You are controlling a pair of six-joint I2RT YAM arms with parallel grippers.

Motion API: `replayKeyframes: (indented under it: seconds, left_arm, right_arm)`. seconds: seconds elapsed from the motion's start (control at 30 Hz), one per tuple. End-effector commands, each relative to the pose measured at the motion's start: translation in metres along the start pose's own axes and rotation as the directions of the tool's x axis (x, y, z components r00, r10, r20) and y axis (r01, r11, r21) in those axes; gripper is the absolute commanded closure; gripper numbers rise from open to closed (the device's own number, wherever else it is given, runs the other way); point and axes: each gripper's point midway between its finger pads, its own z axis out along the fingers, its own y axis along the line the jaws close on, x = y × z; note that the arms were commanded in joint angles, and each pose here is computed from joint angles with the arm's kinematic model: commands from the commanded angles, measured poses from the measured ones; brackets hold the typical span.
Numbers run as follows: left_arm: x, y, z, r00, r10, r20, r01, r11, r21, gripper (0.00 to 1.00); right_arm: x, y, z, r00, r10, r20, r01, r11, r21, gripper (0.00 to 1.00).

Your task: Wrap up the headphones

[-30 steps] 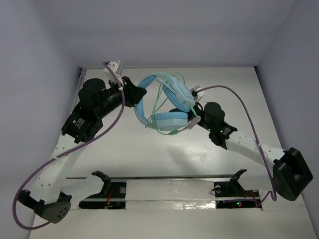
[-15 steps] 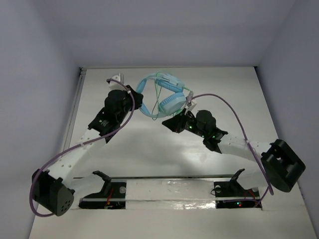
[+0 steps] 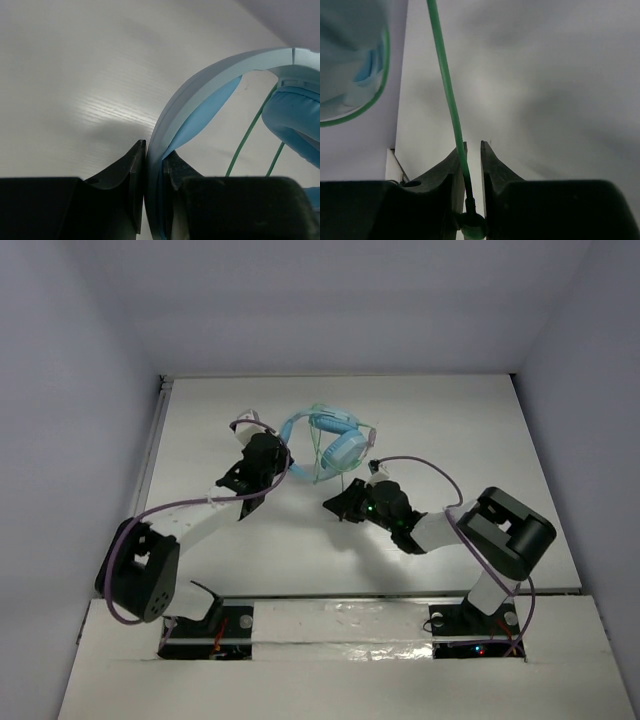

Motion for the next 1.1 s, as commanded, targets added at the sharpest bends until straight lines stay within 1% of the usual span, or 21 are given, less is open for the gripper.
replayKeyframes:
  seconds: [0.0,0.13,0.23,0.27,0.3,0.37,0.4,0.43,0.47,0.53,0.6,0.67,0.7,0.73,0.77,0.83,0.87,0.9,1.0,1.03,1.07]
  left_arm:
    - [-0.034,-0.025,0.017,0.973,-0.178,0.147,0.167,0.982,0.085,1.00]
    - [-0.006,-0.010,0.042,0.990,-0.103,0.098,0.102,0.995,0.017,1.00]
    - [0.015,0.002,0.061,0.997,-0.058,0.046,0.059,0.998,-0.023,1.00]
    - [0.020,0.003,0.065,0.998,-0.047,0.032,0.048,0.998,-0.027,1.00]
    - [0.025,0.003,0.071,1.000,-0.028,0.014,0.028,0.999,-0.027,1.00]
    - [0.025,0.001,0.075,1.000,-0.013,0.012,0.014,1.000,-0.028,1.00]
    - [0.023,-0.003,0.079,1.000,-0.007,0.017,0.007,1.000,-0.023,1.00]
    - [0.023,-0.004,0.082,1.000,0.014,0.014,-0.014,1.000,-0.024,1.00]
    - [0.022,0.001,0.086,1.000,0.022,0.006,-0.022,0.999,-0.043,1.00]
    - [0.020,-0.004,0.098,0.999,0.039,-0.003,-0.039,0.999,-0.034,1.00]
    - [0.024,-0.008,0.109,0.998,0.050,-0.024,-0.051,0.998,-0.035,1.00]
    - [0.029,-0.007,0.114,0.996,0.073,-0.050,-0.075,0.996,-0.043,0.99]
    - [0.031,-0.009,0.117,0.995,0.078,-0.057,-0.080,0.996,-0.038,0.91]
    - [0.033,-0.010,0.117,0.994,0.081,-0.067,-0.083,0.996,-0.033,0.76]
    - [0.033,-0.009,0.116,0.994,0.080,-0.069,-0.082,0.996,-0.035,0.67]
    - [0.033,-0.006,0.111,0.994,0.083,-0.071,-0.086,0.996,-0.036,0.49]
    - [0.034,-0.004,0.109,0.993,0.088,-0.074,-0.091,0.995,-0.040,0.44]
    - [0.032,-0.004,0.106,0.992,0.099,-0.076,-0.102,0.994,-0.041,0.35]
    - [0.033,0.002,0.100,0.989,0.117,-0.089,-0.123,0.991,-0.056,0.26]
    - [0.032,0.004,0.098,0.989,0.120,-0.087,-0.126,0.990,-0.062,0.17]
    - [0.030,0.004,0.094,0.989,0.119,-0.082,-0.125,0.990,-0.064,0.14]
  right_arm:
    - [-0.006,0.014,0.006,0.994,0.097,0.056,-0.094,0.994,-0.058,0.77]
    - [0.000,0.005,0.011,0.993,0.113,0.036,-0.112,0.993,-0.021,0.76]
    - [0.003,-0.002,0.009,0.993,0.119,0.028,-0.119,0.993,0.017,0.67]
    - [0.003,-0.005,0.006,0.993,0.119,0.029,-0.120,0.992,0.033,0.57]
    - [0.000,0.000,0.001,0.992,0.117,0.038,-0.118,0.993,0.024,0.52]
    - [0.008,-0.014,-0.013,0.995,0.103,0.019,-0.104,0.992,0.077,0.41]
    - [0.006,-0.011,-0.023,0.995,0.096,0.016,-0.097,0.992,0.081,0.38]
    - [0.008,-0.012,-0.030,0.997,0.081,0.018,-0.083,0.992,0.092,0.37]
    - [0.013,-0.024,-0.040,0.997,0.075,0.016,-0.076,0.989,0.127,0.34]
    - [0.010,-0.022,-0.059,0.998,0.059,0.021,-0.061,0.989,0.137,0.31]
    - [0.007,-0.025,-0.073,0.998,0.042,0.039,-0.047,0.986,0.157,0.30]
    - [-0.007,-0.013,-0.089,0.997,0.002,0.073,-0.012,0.989,0.147,0.31]
    - [-0.017,-0.003,-0.093,0.995,-0.013,0.100,0.000,0.991,0.133,0.31]
    - [-0.021,-0.005,-0.101,0.994,-0.050,0.102,0.033,0.986,0.164,0.32]
    - [-0.040,0.011,-0.111,0.983,-0.069,0.168,0.045,0.989,0.140,0.35]
    - [-0.060,0.025,-0.124,0.969,-0.134,0.208,0.100,0.981,0.165,0.39]
    - [-0.075,0.033,-0.133,0.953,-0.155,0.259,0.112,0.979,0.173,0.43]
    - [-0.084,0.039,-0.139,0.943,-0.176,0.283,0.128,0.975,0.181,0.45]
    - [-0.110,0.059,-0.159,0.910,-0.241,0.338,0.179,0.962,0.204,0.47]
    - [-0.114,0.062,-0.164,0.902,-0.267,0.339,0.202,0.955,0.216,0.48]
    - [-0.124,0.074,-0.172,0.888,-0.272,0.370,0.208,0.957,0.204,0.55]
